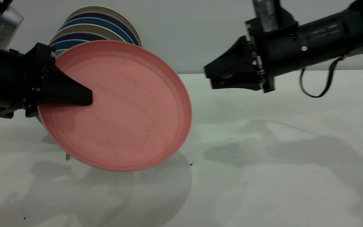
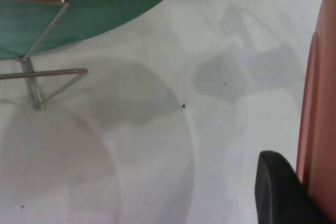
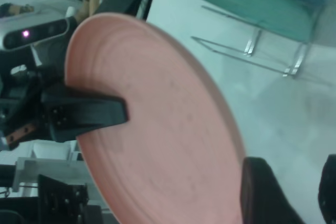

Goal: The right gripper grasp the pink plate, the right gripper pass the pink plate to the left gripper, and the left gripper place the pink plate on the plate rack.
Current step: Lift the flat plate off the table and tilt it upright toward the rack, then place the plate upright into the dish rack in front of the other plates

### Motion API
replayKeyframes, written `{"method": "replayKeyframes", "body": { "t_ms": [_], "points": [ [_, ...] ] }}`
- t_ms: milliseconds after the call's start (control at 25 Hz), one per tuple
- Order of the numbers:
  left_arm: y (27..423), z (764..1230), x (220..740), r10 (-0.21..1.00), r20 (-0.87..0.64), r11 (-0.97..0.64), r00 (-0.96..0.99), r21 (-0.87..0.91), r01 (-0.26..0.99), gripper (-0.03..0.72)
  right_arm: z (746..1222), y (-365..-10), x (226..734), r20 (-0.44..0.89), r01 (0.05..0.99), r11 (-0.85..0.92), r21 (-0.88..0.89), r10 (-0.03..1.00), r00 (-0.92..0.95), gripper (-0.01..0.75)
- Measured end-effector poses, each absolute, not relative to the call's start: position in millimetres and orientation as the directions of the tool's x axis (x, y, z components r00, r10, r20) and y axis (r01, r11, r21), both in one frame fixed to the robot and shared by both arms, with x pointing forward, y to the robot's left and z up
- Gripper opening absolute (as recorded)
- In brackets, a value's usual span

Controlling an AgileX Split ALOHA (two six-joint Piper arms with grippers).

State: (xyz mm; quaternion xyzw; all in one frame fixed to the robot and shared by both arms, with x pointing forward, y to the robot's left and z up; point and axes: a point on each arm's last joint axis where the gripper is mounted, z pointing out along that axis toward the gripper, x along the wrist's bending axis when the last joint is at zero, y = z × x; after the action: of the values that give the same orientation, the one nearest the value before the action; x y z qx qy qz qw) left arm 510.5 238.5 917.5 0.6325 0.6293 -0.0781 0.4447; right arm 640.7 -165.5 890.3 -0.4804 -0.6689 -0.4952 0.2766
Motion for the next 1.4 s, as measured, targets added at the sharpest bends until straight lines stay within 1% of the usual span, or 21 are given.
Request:
{"method": "replayKeyframes", "body": {
  "t_ms": [120,200,320,480,600,680,760,880,1000,1160,1280,1400],
  "points": [
    [239,917,510,0.735,-0.646,0.173,0.207,0.473,0.864,0.14,888,-182,643,0.831,0.915,0.061,0.4,0.397,-0.39,0.291],
    [239,917,510,0.742,-0.625,0.135,0.244,0.495,0.858,0.139,885,-194,643,0.816,0.912,0.084,0.402,0.42,-0.398,0.291],
    [238,920,512,0.742,-0.554,-0.005,0.377,0.558,0.83,0.139,880,-218,642,0.795,0.919,0.117,0.377,0.469,-0.385,0.291],
    [235,934,523,0.686,-0.449,-0.21,0.572,0.631,0.747,0.139,871,-245,638,0.761,0.935,0.165,0.313,0.546,-0.351,0.291],
    [235,954,537,0.592,-0.322,-0.402,0.739,0.677,0.617,0.138,866,-252,635,0.73,0.94,0.208,0.271,0.593,-0.341,0.291],
    [238,967,544,0.495,-0.227,-0.547,0.838,0.668,0.504,0.138,863,-254,633,0.711,0.941,0.229,0.251,0.616,-0.339,0.292],
    [243,980,551,0.387,-0.125,-0.687,0.913,0.621,0.376,0.138,862,-255,633,0.701,0.941,0.231,0.246,0.629,-0.337,0.292],
    [253,1001,564,0.278,0.006,-0.814,0.961,0.533,0.232,0.138,861,-256,634,0.693,0.942,0.227,0.248,0.637,-0.337,0.292],
    [260,1022,578,0.225,0.128,-0.876,0.966,0.462,0.142,0.138,861,-256,635,0.687,0.942,0.223,0.251,0.644,-0.335,0.292],
    [266,1048,595,0.193,0.273,-0.91,0.943,0.41,0.067,0.138,862,-256,635,0.684,0.942,0.22,0.252,0.648,-0.335,0.292],
    [267,1058,603,0.177,0.352,-0.918,0.919,0.397,0.024,0.138,863,-256,635,0.683,0.941,0.22,0.255,0.649,-0.337,0.292],
    [268,1060,606,0.159,0.395,-0.925,0.905,0.381,-0.004,0.138,863,-256,635,0.682,0.942,0.22,0.255,0.649,-0.337,0.292]
  ]
}}
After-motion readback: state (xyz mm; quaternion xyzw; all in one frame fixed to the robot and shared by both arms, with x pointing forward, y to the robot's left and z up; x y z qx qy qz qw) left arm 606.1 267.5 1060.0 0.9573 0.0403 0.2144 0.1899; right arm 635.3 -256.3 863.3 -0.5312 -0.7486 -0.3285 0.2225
